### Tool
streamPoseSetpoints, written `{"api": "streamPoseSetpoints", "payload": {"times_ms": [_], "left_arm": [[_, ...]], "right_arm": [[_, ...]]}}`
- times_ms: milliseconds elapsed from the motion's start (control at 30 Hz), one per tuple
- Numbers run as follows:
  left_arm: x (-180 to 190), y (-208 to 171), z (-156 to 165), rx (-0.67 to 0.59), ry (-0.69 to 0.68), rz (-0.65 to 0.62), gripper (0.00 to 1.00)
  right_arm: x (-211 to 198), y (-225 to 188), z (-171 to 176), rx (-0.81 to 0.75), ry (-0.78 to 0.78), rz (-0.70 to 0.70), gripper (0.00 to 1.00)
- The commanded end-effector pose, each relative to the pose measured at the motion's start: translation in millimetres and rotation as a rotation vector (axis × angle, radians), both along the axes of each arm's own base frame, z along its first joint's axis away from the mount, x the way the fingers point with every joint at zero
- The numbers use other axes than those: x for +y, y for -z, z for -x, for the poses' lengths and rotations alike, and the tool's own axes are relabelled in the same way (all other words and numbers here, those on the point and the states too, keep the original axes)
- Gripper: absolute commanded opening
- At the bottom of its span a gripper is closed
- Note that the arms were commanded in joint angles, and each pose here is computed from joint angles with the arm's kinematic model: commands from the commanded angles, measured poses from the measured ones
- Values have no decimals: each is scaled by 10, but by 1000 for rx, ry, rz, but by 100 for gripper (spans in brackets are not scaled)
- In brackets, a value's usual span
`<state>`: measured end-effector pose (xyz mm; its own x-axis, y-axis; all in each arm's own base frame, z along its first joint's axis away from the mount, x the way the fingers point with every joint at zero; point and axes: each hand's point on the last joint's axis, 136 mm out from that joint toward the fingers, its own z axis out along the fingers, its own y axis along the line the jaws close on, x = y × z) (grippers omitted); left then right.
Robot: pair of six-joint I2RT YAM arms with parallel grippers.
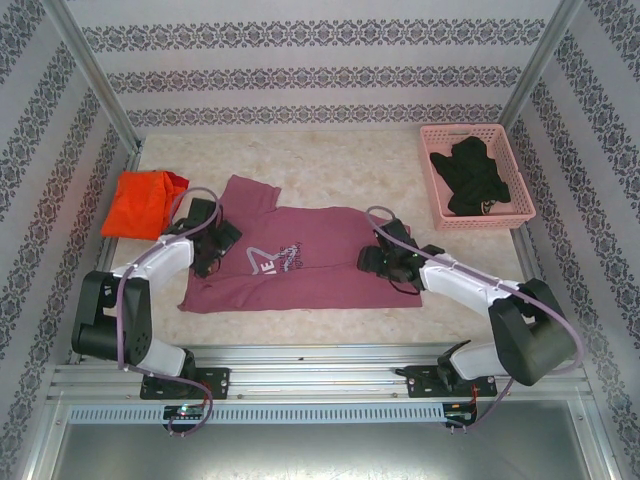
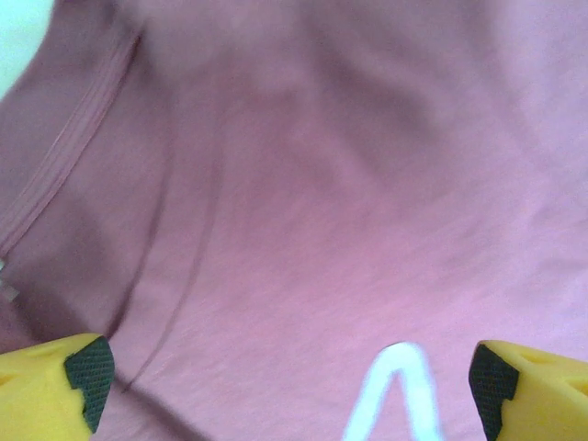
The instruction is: Fold and stack the t-shirts
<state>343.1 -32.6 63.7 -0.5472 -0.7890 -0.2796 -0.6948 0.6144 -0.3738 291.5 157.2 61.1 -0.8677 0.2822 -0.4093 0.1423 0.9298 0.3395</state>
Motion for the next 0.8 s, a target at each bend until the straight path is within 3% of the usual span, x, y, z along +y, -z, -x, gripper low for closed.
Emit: {"api": "streamPoseSetpoints", "payload": {"times_ms": [0,67,433,767], "left_arm": [[111,-303,-430,-87,0,-98,100],[199,-370,-583,-56,-62,-125,98],[325,-117,-1310,106,-130,-224,50],[420,118,-1717,203,-66,-303,47]], "right_arm": [[45,-319,-299,-108,-32,11,67],[113,-374,-403,-126,-38,-26,67],[259,-343,-659,-109,-86,-118,68],[217,-141,-547,-98,-41,-130,68]]}}
